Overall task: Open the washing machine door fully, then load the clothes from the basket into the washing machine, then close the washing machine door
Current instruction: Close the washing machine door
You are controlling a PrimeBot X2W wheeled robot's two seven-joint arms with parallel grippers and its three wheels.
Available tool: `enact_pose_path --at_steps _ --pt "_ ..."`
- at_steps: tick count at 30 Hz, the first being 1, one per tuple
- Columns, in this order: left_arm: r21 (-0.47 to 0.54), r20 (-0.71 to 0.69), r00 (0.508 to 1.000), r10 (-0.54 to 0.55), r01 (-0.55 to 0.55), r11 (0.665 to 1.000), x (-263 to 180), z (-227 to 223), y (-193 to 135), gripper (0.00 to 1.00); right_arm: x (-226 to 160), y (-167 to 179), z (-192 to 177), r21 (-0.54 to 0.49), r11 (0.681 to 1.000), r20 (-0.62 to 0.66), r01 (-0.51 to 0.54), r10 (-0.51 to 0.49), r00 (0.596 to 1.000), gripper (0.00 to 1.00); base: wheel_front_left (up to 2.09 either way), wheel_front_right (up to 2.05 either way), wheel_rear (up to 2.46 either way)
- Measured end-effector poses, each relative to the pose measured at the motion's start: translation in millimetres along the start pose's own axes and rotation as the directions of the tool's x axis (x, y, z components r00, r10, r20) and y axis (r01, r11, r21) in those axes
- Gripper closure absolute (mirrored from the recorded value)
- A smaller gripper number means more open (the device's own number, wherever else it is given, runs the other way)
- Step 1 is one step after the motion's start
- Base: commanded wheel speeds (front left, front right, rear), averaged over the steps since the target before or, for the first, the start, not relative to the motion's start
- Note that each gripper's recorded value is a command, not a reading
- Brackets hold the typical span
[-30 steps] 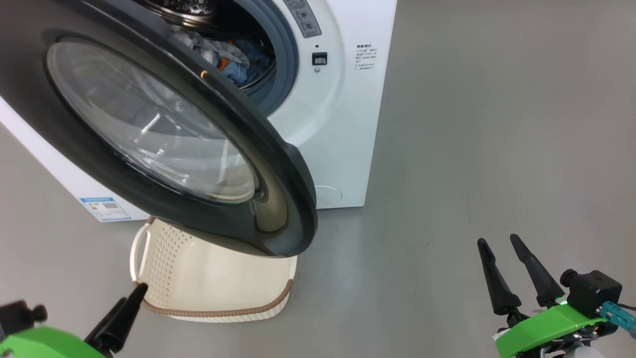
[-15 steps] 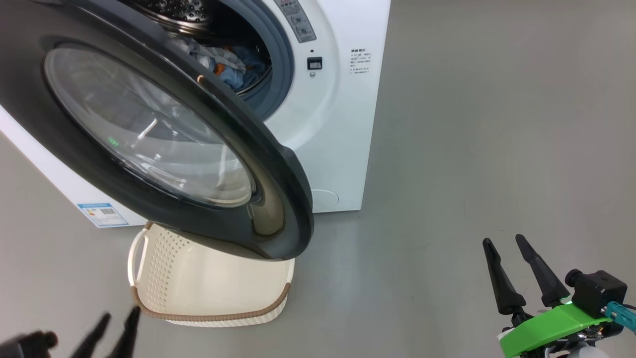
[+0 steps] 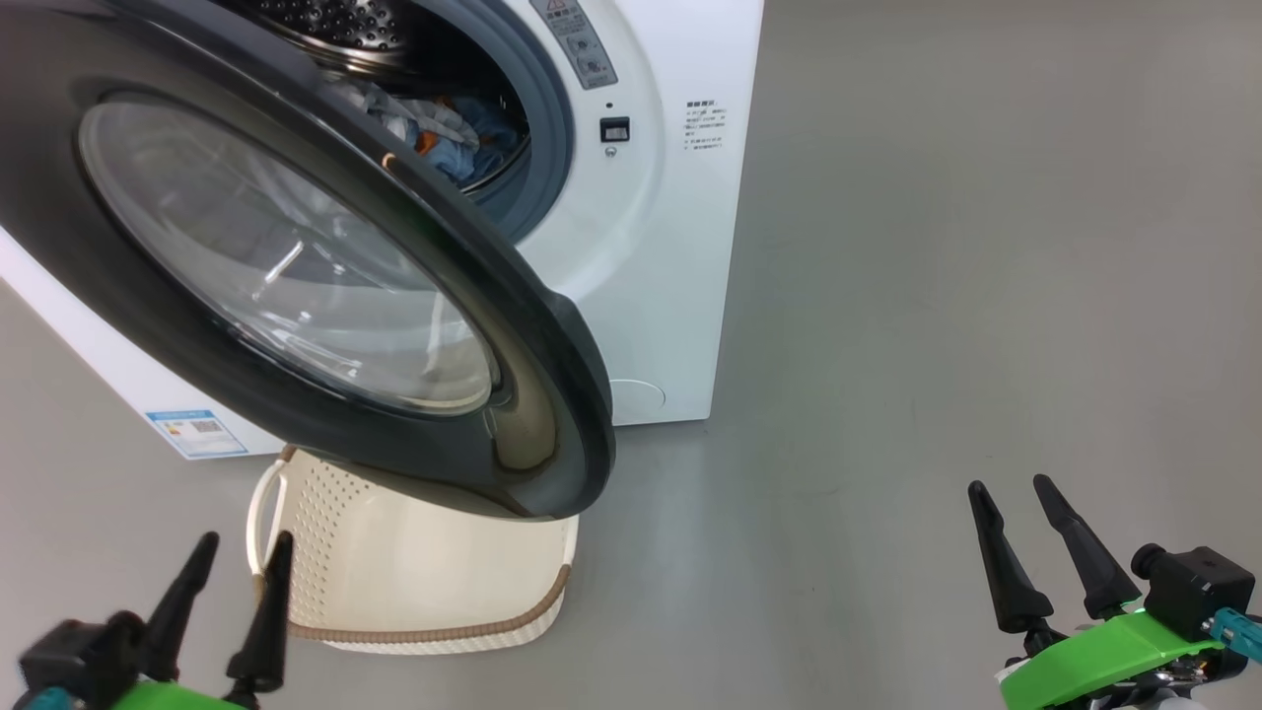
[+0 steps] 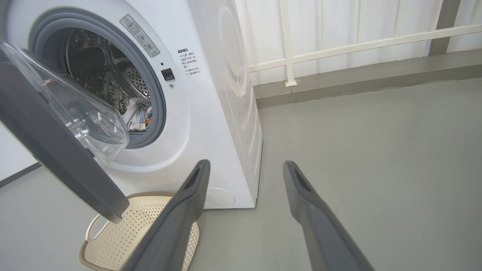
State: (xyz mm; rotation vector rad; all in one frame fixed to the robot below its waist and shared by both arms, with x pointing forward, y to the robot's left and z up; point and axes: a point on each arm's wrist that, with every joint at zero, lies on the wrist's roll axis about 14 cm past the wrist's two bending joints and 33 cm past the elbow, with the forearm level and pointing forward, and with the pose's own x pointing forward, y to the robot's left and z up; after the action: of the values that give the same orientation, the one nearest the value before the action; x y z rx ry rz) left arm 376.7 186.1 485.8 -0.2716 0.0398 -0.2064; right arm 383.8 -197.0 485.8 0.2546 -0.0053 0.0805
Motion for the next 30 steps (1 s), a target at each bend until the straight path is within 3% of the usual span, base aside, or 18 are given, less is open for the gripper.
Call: enact_pose_path --at_steps 7,28,29,30 --pt "0.052 0.016 1.000 0.007 -0.008 0.999 -6 0 -6 0.00 -1 -1 3 -0.001 1.000 0.008 0.004 -0.004 1.000 0.00 0.00 0.00 0.00" --pt "0.027 -0.029 0.997 0.068 -0.068 0.997 -15 -20 3 0.00 -1 2 0 0.009 1.000 0.002 0.001 -0.001 1.000 0.00 0.00 0.00 0.00" --pt "0.026 -0.028 0.997 0.069 -0.069 0.997 -15 -20 3 0.00 -1 4 -1 0.013 1.000 0.003 -0.002 0.002 1.000 0.23 0.00 0.00 0.00" --pt "0.023 -0.026 0.997 0.071 -0.070 0.997 -15 -20 3 0.00 -1 6 -1 0.017 1.000 0.002 -0.006 0.006 1.000 0.58 0.00 0.00 0.00"
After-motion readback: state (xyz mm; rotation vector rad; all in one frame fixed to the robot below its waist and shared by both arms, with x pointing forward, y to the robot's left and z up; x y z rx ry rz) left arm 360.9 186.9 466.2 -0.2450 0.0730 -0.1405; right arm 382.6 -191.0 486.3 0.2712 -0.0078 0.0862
